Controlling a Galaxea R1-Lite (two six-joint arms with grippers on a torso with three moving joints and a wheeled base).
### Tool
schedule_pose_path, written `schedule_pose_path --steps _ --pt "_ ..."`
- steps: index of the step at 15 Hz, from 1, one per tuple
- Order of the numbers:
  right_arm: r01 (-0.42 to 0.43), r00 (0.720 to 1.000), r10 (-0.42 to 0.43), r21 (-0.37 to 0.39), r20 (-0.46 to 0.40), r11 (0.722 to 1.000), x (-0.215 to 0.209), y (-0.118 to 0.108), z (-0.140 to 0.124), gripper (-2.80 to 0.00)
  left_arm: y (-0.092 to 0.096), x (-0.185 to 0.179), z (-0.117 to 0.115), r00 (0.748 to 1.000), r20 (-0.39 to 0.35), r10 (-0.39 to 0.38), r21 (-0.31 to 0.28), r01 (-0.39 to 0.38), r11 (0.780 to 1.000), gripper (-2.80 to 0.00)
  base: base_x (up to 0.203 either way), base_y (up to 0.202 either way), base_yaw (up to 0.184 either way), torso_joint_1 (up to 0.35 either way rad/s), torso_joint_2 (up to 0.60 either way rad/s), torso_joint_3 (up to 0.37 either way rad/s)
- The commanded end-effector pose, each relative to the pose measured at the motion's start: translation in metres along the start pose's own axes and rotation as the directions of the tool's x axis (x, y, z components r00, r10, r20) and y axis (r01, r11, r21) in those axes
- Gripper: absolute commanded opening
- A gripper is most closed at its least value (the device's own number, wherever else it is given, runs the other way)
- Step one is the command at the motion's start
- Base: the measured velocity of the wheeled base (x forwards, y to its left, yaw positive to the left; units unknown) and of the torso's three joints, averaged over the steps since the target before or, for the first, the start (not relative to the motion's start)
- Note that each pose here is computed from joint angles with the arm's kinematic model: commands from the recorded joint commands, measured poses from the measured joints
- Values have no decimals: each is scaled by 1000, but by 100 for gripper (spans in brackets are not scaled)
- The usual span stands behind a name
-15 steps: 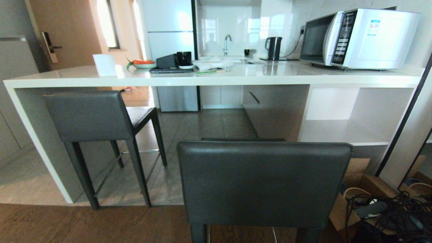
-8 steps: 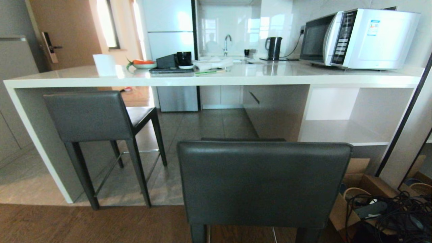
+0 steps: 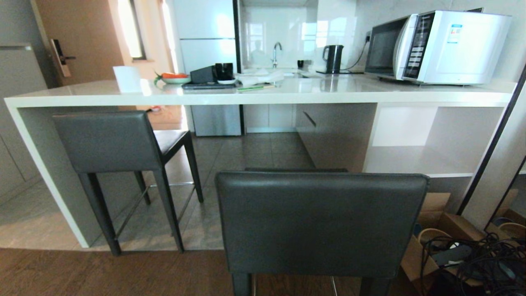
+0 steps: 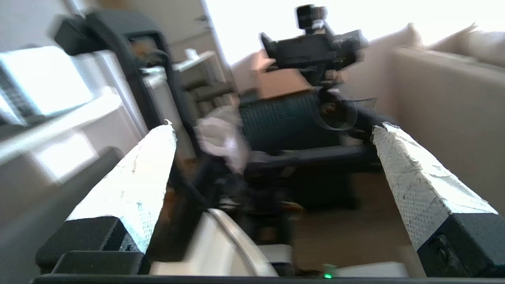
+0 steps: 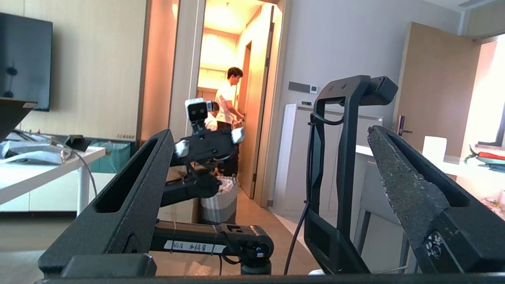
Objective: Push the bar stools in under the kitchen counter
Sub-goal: Pull the gray chair out from under the dining table
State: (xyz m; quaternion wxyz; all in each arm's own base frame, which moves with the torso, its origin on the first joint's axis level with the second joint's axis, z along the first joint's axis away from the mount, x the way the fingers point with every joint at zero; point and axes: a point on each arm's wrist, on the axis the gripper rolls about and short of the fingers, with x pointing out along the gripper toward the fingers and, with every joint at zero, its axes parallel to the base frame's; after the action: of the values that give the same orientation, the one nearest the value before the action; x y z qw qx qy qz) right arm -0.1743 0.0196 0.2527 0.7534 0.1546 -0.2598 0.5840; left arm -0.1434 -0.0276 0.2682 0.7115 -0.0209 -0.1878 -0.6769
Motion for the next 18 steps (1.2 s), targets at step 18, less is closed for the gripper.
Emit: schedule_pose_path --steps 18 --pt "338 921 -322 -42 218 940 -6 -35 -14 0 22 -25 -66 975 132 180 -34 -177 984 0 0 0 0 0 0 0"
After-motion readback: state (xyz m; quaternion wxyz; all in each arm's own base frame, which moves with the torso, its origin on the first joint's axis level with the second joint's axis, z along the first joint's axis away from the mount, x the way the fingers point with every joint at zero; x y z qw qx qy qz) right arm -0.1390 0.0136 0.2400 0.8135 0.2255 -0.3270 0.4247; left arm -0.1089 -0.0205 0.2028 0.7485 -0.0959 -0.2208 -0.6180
